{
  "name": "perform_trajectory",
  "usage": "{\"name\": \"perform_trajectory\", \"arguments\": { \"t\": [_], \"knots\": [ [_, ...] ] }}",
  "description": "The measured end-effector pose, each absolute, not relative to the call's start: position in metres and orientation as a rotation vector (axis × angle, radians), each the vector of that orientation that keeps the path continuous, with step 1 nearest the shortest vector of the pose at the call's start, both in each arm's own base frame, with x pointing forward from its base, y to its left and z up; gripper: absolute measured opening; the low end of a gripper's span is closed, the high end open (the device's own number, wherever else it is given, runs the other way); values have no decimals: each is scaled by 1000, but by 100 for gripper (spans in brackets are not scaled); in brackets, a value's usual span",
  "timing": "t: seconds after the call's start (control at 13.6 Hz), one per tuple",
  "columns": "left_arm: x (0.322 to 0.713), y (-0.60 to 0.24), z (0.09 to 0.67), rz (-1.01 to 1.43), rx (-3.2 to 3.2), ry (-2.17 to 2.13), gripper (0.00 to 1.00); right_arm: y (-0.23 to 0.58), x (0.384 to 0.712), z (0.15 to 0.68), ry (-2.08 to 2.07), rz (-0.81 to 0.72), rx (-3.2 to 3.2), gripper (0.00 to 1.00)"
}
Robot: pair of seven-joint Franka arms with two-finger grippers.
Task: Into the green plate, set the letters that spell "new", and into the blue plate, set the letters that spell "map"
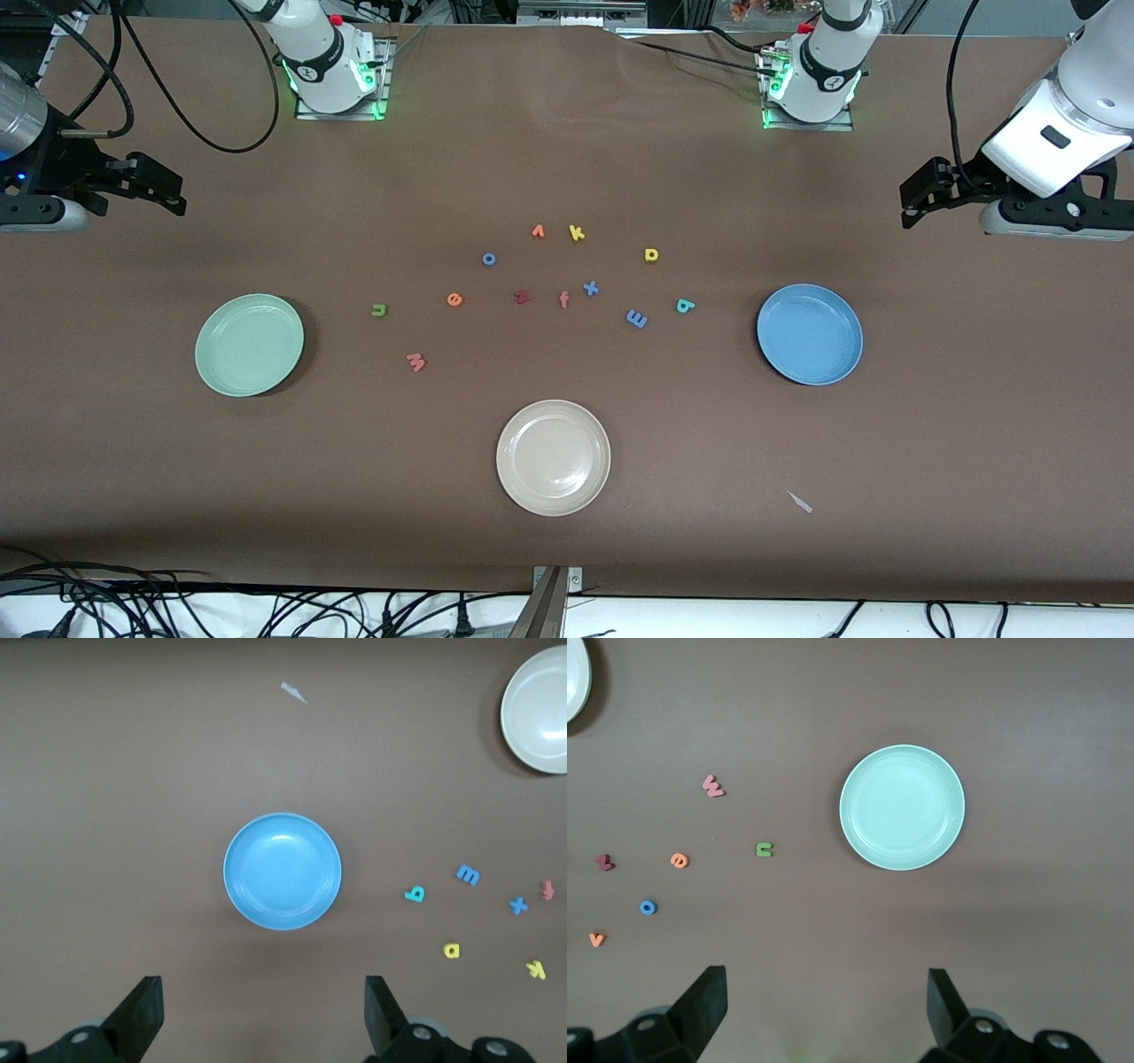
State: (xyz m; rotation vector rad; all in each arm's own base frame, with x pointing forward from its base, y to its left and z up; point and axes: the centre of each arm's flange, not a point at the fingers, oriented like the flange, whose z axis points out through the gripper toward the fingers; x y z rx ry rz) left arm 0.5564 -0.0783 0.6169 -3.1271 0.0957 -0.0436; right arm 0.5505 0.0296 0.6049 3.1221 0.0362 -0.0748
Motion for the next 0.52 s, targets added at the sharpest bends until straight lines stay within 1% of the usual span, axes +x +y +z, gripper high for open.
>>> {"name": "perform_trajectory", "arguments": {
  "t": [0.52],
  "knots": [
    [562, -74, 612, -53, -3129, 84, 100, 30, 550, 604, 36, -78, 3122, 100]
  ]
}}
